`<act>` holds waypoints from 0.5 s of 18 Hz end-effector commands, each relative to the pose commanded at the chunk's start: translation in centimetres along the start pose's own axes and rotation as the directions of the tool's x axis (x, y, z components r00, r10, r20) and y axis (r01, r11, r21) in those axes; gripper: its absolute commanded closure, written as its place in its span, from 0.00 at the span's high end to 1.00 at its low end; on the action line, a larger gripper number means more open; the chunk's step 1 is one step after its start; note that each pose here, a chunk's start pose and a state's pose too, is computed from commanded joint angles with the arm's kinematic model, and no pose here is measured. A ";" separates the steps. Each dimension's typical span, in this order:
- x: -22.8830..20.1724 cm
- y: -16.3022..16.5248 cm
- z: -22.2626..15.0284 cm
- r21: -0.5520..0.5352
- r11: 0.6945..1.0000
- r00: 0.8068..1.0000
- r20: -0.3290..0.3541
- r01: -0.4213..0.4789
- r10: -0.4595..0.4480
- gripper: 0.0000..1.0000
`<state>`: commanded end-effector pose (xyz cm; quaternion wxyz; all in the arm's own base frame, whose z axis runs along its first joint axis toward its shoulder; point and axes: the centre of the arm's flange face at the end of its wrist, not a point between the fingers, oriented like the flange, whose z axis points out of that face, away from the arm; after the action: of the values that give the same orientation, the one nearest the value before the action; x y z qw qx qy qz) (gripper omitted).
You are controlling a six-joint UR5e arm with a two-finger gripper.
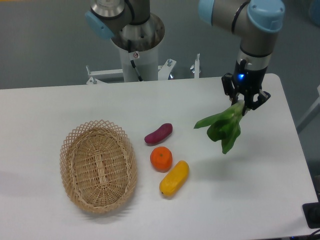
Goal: Place the green vegetable on the table
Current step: 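Lower the held bok choy toward the table surface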
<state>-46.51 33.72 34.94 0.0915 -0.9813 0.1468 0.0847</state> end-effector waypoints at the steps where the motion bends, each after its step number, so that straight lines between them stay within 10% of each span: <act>1: 0.1 0.0 0.6 -0.002 1.000 1.000 0.009 0.010 -0.010 0.39; 9: -0.7 0.1 9.2 -0.018 1.000 1.000 0.017 -0.009 0.009 0.39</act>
<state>-48.52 35.68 26.16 0.0836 -0.9806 0.1498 0.0948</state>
